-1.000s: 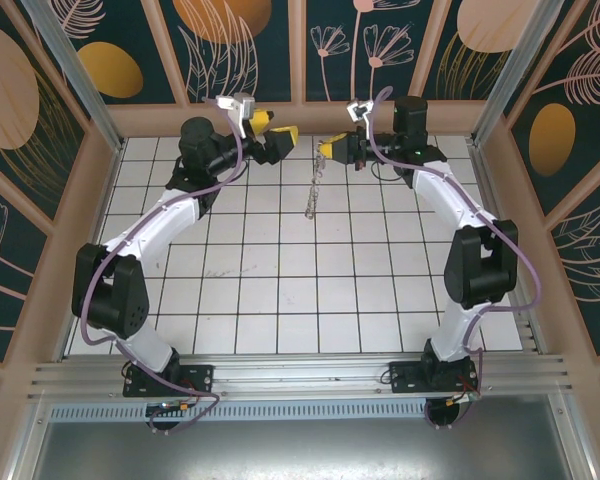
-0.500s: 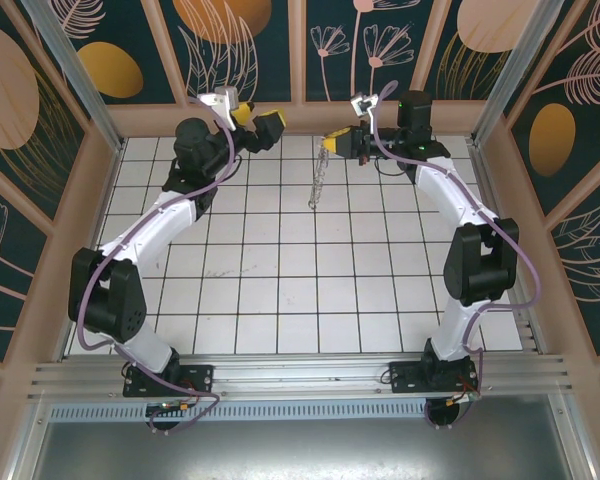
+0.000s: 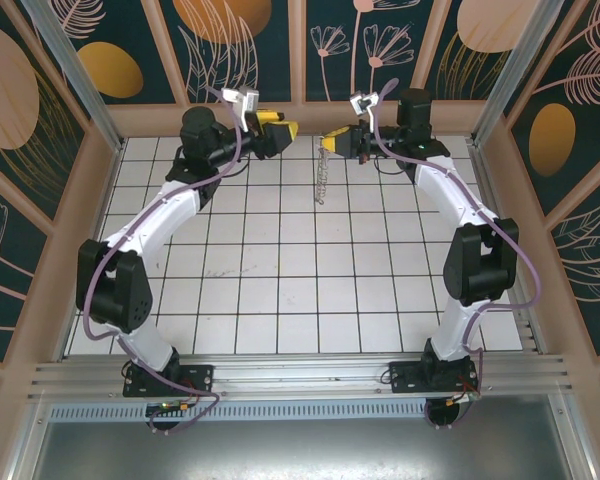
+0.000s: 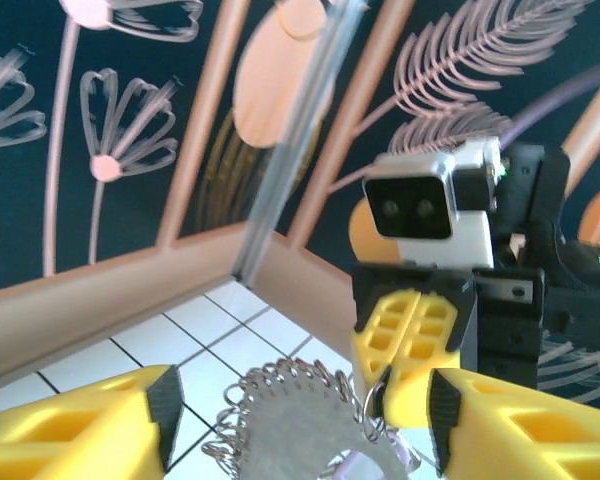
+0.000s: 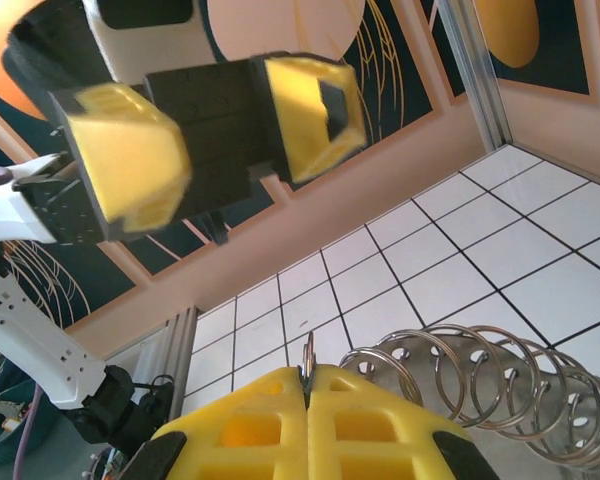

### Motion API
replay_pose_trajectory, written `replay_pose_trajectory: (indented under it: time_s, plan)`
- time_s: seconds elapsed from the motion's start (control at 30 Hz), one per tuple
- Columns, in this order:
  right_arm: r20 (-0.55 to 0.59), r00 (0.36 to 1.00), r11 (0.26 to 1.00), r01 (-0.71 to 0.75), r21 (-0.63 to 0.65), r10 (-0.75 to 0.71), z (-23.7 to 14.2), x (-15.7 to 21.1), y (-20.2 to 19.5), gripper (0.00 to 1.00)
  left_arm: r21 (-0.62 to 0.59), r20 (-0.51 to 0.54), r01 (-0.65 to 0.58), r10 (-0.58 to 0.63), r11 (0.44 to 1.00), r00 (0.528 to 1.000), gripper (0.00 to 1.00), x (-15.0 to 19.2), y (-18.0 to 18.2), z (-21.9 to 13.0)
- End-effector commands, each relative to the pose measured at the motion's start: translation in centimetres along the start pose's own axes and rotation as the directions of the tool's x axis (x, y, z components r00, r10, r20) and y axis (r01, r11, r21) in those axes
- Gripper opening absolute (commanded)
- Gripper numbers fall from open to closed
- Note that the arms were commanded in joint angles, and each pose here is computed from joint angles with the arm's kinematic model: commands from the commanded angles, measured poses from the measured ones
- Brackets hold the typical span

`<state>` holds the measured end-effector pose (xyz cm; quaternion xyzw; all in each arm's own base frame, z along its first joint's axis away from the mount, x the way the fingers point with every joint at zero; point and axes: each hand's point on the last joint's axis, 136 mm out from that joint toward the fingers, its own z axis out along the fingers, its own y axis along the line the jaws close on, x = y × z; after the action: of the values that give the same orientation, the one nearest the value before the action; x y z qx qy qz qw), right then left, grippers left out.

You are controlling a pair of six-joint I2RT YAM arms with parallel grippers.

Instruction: Put the keys on the keyring

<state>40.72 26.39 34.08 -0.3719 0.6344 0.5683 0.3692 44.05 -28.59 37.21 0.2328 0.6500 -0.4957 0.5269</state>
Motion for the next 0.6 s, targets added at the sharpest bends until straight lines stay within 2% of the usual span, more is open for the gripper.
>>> replay_pose_trajectory:
  time_s: [0.0,0.13,0.57]
  plan:
    - [0.005,0.998,0.996,0.065,-0.067,-0.065,0.5,-1.1,1.8,0.00,0.136,-0.078,0.101,-0.091,0.986,0.993,0.58,2.2,-0.6,0.6]
    - [0.003,0.998,0.995,0.068,-0.073,-0.068,1.0,-1.0,2.0,0.00,0.172,-0.071,0.156,-0.146,0.973,0.987,0.53,2.9,-0.7,0.6]
    - [0.006,0.997,0.994,0.071,-0.085,-0.071,1.9,-1.1,2.2,0.00,0.256,-0.054,0.205,-0.198,0.945,0.979,0.44,3.4,-1.8,0.0]
